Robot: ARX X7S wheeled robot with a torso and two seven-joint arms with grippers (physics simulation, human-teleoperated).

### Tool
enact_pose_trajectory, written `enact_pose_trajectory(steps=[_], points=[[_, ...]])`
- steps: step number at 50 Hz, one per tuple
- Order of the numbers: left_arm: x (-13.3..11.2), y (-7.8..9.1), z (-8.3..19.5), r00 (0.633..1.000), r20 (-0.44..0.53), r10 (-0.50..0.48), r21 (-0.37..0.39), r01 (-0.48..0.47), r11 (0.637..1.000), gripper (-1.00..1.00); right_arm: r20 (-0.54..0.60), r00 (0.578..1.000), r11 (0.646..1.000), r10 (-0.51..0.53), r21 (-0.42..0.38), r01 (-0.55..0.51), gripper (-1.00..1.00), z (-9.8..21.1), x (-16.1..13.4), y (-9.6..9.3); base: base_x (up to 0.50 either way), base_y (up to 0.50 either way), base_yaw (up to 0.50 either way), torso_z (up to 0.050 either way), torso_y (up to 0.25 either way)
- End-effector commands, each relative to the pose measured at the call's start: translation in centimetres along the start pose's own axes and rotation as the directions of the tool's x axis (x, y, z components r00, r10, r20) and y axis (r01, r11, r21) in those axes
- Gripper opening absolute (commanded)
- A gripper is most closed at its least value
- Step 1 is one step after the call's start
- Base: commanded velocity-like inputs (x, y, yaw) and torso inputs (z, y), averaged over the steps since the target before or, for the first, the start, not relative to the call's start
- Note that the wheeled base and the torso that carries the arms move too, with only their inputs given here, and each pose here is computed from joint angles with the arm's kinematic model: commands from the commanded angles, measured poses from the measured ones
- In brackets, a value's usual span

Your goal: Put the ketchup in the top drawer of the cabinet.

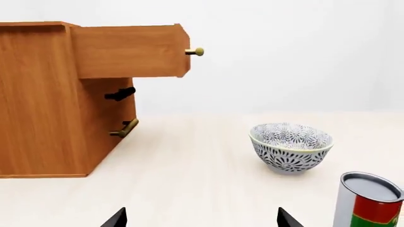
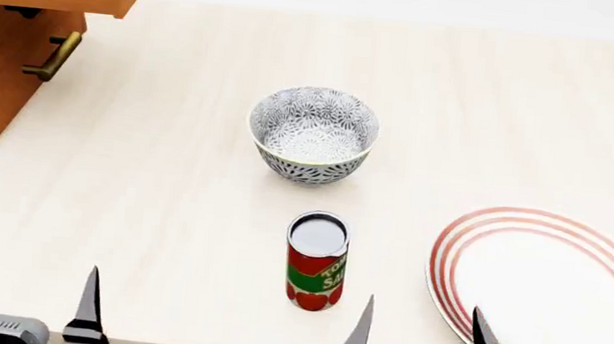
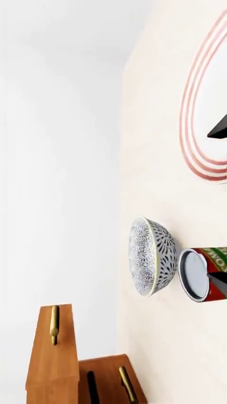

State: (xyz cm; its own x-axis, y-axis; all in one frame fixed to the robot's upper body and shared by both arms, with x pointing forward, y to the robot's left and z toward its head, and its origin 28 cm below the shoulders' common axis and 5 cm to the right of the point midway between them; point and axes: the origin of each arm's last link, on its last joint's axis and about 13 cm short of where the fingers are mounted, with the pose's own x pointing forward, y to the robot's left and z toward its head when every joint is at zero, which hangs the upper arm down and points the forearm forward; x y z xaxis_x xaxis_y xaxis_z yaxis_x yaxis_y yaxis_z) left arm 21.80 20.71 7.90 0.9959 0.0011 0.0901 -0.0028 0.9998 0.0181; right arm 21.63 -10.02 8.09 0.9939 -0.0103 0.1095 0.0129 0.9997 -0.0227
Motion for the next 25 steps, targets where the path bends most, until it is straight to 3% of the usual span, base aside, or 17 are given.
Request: enact_pose_trajectory(steps=[1,16,25], points=[[-0.2,0.0,3.4,0.998,0.067,0.0,0.011,0.0,1.0,1.0,0.072,0.997,1.0,-0.002,-0.004,0.002,1.0,3.1,-0.1,-0.1,0.0,0.0,0.0,0.0,0.0],[-0.8,0.0,4.7,0.995,0.104,-0.009,0.007,0.008,1.0,1.0,0.11,0.994,1.0,0.008,0.001,-0.008,1.0,4.7,-0.6,0.1,0.02,0.0,0.0,0.0,0.0],[-0.8,0.1,4.4,0.995,0.098,-0.008,0.0,0.008,1.0,1.0,0.109,0.994,1.0,0.014,-0.002,-0.014,1.0,3.8,-0.5,0.3,0.49,0.0,0.0,0.0,0.0]])
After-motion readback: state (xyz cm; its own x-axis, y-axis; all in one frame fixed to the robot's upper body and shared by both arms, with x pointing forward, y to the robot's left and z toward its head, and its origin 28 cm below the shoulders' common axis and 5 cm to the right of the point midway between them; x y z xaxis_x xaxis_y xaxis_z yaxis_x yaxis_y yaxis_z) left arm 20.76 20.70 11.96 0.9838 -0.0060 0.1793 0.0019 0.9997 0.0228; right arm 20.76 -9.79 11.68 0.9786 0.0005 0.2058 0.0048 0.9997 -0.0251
